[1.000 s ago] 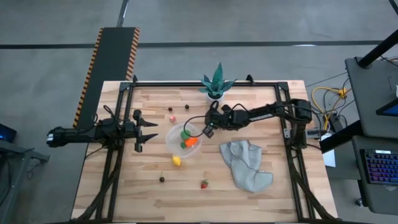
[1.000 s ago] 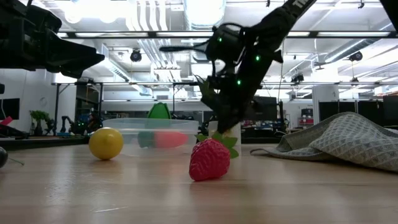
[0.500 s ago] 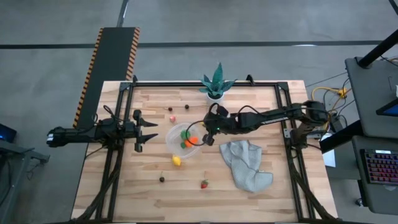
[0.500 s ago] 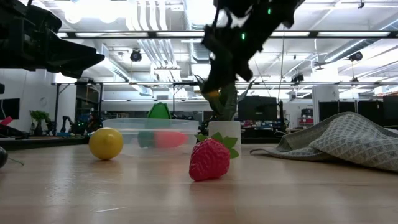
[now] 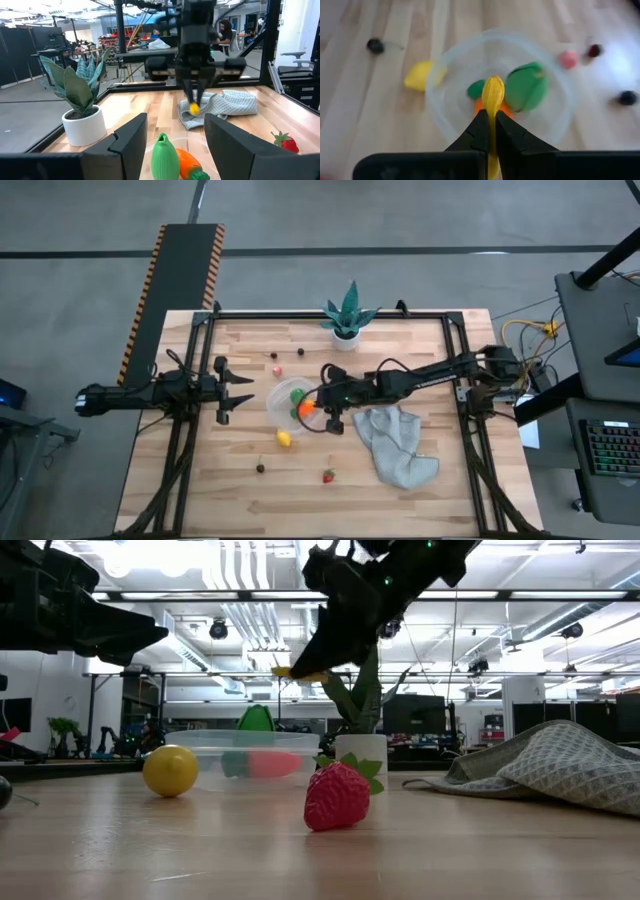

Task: Pick and placing Produce into tupperware
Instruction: Put the yellow corn into the transparent bin

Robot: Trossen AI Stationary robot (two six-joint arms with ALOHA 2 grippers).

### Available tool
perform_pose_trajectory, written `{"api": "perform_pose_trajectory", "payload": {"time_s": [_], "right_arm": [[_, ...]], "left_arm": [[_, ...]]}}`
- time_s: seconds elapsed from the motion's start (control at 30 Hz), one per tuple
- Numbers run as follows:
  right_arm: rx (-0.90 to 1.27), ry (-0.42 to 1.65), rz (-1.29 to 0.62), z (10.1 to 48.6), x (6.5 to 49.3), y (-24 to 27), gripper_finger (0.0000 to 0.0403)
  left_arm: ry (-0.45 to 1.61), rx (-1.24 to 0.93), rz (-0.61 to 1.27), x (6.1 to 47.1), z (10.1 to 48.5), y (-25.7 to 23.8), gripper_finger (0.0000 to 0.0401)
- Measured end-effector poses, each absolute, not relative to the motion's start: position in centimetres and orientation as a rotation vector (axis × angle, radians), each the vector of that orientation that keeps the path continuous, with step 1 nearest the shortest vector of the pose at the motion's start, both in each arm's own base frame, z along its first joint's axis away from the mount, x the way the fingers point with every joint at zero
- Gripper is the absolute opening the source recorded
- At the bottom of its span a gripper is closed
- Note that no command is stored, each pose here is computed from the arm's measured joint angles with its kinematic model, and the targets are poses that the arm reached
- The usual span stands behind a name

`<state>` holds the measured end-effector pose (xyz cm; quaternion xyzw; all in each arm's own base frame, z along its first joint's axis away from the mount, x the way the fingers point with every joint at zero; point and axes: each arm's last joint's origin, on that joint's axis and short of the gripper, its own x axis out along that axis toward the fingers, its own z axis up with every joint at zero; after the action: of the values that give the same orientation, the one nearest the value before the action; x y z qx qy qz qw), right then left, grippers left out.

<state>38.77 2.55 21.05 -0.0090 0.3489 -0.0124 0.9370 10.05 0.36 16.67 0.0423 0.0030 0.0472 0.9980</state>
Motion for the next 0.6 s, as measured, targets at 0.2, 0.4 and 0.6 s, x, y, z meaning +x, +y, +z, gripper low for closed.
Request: {"api": "perform_pose_trajectory", "payload": {"time_s": [0.2, 0.4, 0.6], "right_arm": [[-0.077, 0.738, 0.040, 19.7, 39.7, 2.7, 0.0010], [-0.148, 0.743, 0.095, 19.4, 40.0, 2.8, 0.0010], [-0.251, 0.739, 0.135, 19.3, 40.0, 2.8, 0.0010]], "left_arm": [[0.006, 0.085, 0.095, 10.1, 16.7, 0.4, 0.0183], [0.006, 0.085, 0.094, 10.1, 16.7, 0.4, 0.0183], [0.007, 0.085, 0.094, 10.1, 16.7, 0.4, 0.0183]]}}
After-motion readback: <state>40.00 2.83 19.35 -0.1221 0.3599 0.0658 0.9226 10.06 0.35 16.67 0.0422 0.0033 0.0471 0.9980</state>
